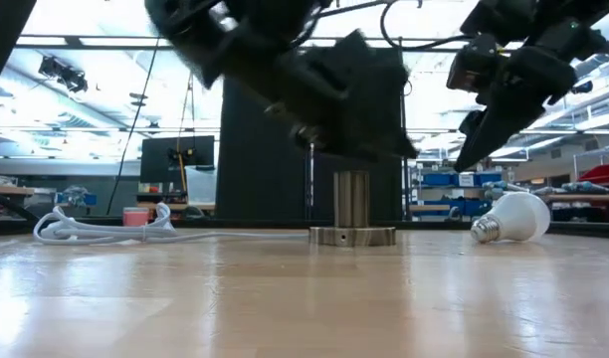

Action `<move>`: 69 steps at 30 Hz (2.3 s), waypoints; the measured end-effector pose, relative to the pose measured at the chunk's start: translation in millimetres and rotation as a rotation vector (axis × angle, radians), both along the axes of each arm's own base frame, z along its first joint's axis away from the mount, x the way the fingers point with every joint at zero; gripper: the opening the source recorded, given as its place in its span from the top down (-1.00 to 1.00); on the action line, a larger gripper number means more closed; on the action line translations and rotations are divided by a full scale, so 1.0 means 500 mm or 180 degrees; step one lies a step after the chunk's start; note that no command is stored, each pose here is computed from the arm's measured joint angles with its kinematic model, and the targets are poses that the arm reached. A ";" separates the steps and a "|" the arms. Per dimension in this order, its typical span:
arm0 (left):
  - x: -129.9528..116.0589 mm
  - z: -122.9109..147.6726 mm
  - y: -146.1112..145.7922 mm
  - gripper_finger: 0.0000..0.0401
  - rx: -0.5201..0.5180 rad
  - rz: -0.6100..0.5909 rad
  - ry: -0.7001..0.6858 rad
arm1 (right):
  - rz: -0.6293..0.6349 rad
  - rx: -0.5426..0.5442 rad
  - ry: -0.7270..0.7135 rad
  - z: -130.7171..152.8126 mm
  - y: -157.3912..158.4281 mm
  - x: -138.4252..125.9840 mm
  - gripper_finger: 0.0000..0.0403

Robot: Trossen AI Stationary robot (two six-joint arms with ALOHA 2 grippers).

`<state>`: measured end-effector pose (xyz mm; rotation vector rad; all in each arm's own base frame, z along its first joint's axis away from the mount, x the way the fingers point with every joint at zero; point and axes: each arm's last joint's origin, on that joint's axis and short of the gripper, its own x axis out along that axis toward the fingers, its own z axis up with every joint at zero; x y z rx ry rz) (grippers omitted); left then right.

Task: Screw lightbulb
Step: Insert the white lightbulb into the silver lamp

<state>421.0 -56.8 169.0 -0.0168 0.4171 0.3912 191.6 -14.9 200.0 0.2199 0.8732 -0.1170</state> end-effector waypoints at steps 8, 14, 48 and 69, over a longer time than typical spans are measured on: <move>0.087 0.076 -0.008 -0.60 0.0045 -0.0491 0.0275 | -0.0744 -0.0308 0.0037 0.030 -0.016 -0.017 -0.45; 0.148 0.035 -0.005 -0.60 0.0004 -0.0692 0.0441 | -0.1456 -0.0731 0.0193 0.049 -0.026 -0.048 -0.45; 0.218 -0.086 -0.041 -0.44 0.1022 -0.1886 0.0610 | -0.1063 -0.0572 0.0279 0.059 -0.023 -0.077 -0.45; 0.225 -0.132 -0.076 0.14 0.0864 -0.1720 0.0383 | -0.0986 -0.0504 0.0115 0.065 -0.022 -0.068 -0.45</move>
